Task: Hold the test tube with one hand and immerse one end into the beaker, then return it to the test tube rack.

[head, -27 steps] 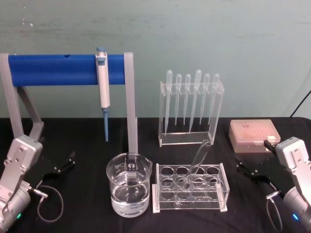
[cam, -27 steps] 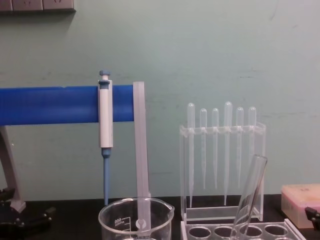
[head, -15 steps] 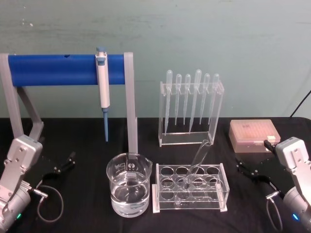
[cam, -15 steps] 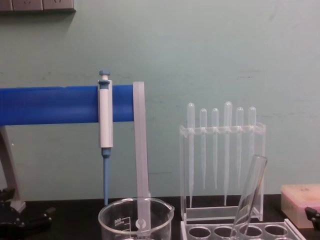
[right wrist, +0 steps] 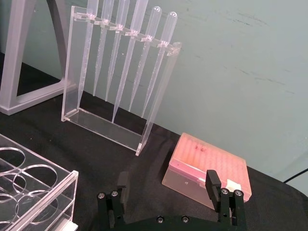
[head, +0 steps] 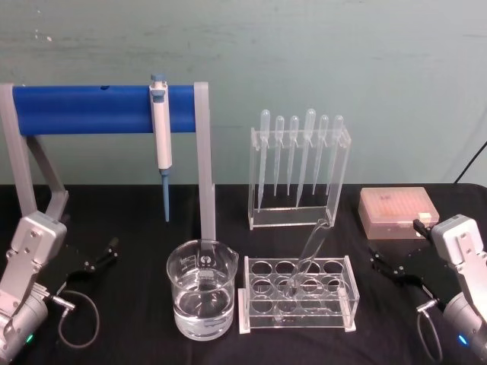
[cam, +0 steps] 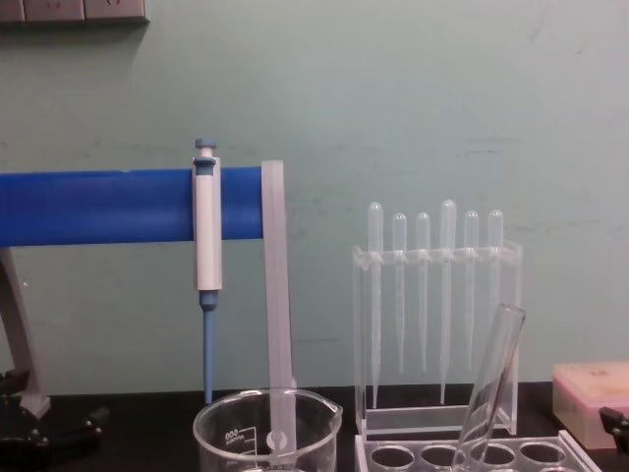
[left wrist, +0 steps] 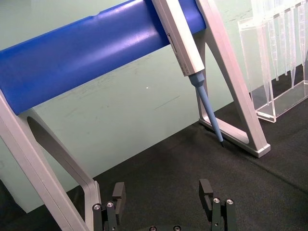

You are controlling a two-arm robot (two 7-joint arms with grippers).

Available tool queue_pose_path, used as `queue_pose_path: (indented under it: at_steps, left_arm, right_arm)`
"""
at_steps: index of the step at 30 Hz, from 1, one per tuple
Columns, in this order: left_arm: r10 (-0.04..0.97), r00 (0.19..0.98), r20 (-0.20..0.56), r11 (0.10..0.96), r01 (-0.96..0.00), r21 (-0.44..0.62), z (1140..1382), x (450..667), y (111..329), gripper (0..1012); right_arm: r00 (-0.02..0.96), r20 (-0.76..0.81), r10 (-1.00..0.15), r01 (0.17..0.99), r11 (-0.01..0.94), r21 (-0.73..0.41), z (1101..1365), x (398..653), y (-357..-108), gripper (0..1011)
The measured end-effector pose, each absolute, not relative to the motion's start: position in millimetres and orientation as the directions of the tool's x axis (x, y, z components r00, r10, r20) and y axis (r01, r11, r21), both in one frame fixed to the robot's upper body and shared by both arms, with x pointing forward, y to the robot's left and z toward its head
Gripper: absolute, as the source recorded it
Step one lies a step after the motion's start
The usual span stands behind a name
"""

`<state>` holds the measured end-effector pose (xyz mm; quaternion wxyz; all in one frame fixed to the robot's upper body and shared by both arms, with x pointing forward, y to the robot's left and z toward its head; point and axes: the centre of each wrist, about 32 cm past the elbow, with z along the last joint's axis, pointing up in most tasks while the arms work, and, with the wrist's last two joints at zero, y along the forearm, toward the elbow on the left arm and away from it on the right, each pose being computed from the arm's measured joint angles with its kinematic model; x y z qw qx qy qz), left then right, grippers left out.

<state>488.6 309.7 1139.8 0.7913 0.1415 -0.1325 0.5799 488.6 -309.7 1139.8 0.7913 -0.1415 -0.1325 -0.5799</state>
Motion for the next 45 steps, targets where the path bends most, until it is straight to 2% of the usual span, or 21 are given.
queue_pose_path:
  at_steps: [45]
  left_arm:
    - [0.880,0.292,0.374,0.287,-0.955,0.070,1139.8,488.6,309.7,1000]
  right_arm:
    - [0.292,0.374,-0.880,0.955,0.287,-0.070,1139.8,488.6,-309.7,1003]
